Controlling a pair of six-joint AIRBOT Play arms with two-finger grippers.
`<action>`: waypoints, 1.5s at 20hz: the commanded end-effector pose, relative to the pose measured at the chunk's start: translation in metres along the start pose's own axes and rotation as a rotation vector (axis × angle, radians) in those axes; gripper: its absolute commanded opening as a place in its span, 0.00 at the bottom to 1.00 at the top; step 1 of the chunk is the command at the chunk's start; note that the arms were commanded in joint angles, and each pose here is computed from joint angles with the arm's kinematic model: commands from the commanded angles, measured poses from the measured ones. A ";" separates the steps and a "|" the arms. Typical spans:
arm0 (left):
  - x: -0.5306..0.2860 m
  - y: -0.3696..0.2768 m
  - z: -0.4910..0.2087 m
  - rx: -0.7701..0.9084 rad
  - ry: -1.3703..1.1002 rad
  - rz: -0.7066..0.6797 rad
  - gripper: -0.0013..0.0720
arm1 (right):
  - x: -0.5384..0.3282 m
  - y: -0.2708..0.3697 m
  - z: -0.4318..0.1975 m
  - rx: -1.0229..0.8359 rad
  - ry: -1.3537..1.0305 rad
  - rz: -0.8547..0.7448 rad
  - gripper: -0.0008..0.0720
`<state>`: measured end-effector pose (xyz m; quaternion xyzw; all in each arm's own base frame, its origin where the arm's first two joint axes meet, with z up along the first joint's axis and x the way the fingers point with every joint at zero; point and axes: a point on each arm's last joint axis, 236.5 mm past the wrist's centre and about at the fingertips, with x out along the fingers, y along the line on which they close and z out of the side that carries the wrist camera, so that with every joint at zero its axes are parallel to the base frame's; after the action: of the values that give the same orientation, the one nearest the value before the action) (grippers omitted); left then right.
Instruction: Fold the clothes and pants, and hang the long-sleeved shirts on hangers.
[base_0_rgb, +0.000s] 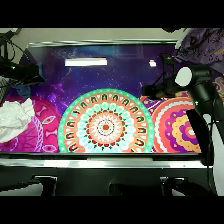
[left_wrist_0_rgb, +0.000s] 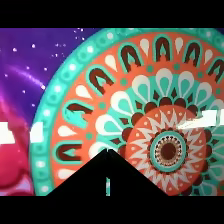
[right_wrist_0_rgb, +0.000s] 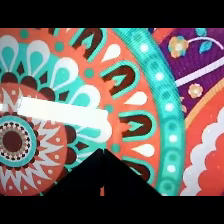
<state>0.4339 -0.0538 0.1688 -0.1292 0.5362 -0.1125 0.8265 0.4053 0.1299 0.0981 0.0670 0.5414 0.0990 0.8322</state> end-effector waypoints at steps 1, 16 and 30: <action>0.000 0.000 0.000 0.001 -0.001 0.001 0.04 | 0.000 0.001 0.000 -0.001 -0.001 0.001 0.05; 0.000 0.000 0.000 0.001 -0.001 0.001 0.04 | 0.000 0.001 0.000 -0.001 0.000 0.001 0.05; -0.045 0.220 -0.061 -0.514 -0.014 0.528 1.00 | 0.000 0.001 -0.002 0.000 0.008 0.001 0.05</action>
<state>0.3977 0.0876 0.1255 -0.1498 0.5786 0.1322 0.7908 0.4049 0.1302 0.0980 0.0676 0.5420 0.0995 0.8317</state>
